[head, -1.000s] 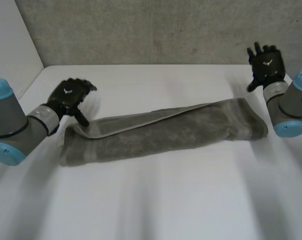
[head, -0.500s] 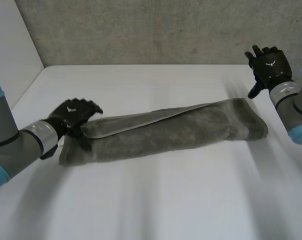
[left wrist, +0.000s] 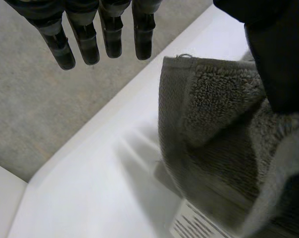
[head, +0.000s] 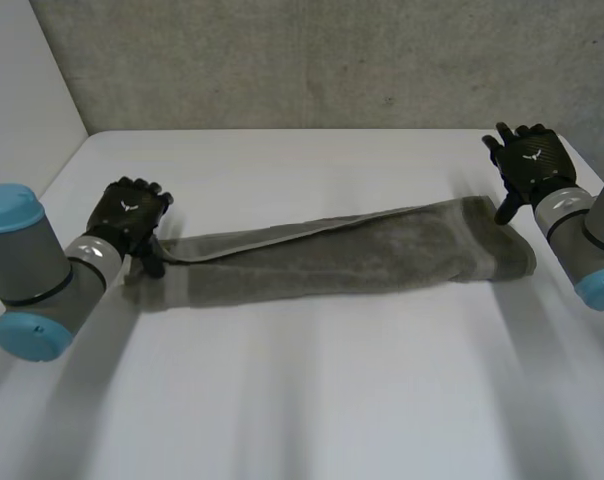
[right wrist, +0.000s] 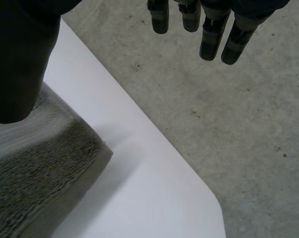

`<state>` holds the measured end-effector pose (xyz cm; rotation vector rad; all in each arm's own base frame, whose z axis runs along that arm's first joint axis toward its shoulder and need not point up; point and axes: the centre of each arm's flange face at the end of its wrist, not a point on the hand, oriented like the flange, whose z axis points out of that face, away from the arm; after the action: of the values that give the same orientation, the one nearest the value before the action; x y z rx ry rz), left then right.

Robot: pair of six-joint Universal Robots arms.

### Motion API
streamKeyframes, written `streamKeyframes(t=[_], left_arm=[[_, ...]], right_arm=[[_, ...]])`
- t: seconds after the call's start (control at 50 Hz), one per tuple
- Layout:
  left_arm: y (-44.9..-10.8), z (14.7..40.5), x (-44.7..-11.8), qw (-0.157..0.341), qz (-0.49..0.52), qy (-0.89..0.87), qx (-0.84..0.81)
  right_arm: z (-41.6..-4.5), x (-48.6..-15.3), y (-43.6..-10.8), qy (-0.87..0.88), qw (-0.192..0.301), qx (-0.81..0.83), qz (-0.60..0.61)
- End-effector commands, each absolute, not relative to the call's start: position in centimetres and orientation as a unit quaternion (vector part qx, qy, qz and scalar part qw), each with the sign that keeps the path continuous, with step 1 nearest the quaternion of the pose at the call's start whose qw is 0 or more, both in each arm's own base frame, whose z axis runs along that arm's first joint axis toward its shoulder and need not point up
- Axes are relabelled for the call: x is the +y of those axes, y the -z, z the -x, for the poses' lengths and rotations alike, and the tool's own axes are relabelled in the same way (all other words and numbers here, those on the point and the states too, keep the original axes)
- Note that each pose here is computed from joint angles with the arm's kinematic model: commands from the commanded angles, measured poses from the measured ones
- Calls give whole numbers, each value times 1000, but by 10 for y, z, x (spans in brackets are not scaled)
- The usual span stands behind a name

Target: Fold the towel.

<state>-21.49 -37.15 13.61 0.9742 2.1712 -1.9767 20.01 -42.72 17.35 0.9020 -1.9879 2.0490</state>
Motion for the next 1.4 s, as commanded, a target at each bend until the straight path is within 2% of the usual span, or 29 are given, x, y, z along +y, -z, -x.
streamKeyframes(t=[0.02, 0.28, 0.52, 0.62, 0.74, 0.78, 0.88, 1.14, 1.22, 1.4], left_arm=[[-136, 216, -385, 34, -305, 649, 696], [-134, 219, -375, 19, -296, 638, 710], [-132, 217, -336, 5, -304, 601, 739], [-130, 214, -321, 2, -306, 589, 748], [-132, 210, -304, 1, -307, 580, 755], [-135, 209, -301, 1, -306, 581, 754], [-141, 205, -297, 4, -303, 584, 753], [-158, 205, -292, 9, -286, 578, 765], [-167, 212, -294, -17, -248, 591, 768], [-168, 209, -298, -85, -124, 586, 797]], right_arm=[[-200, -423, -168, -674, 71, -670, -303], [-196, -423, -165, -668, 72, -677, -301], [-193, -417, -156, -653, 69, -691, -302], [-190, -412, -167, -648, 68, -696, -301], [-194, -394, -169, -622, 34, -712, -324], [-191, -383, -170, -600, 12, -728, -331], [-179, -373, -170, -574, -8, -749, -330], [-158, -363, -154, -551, -10, -772, -316], [-156, -361, -149, -554, -16, -769, -318], [-150, -369, -146, -585, -5, -746, -318]])
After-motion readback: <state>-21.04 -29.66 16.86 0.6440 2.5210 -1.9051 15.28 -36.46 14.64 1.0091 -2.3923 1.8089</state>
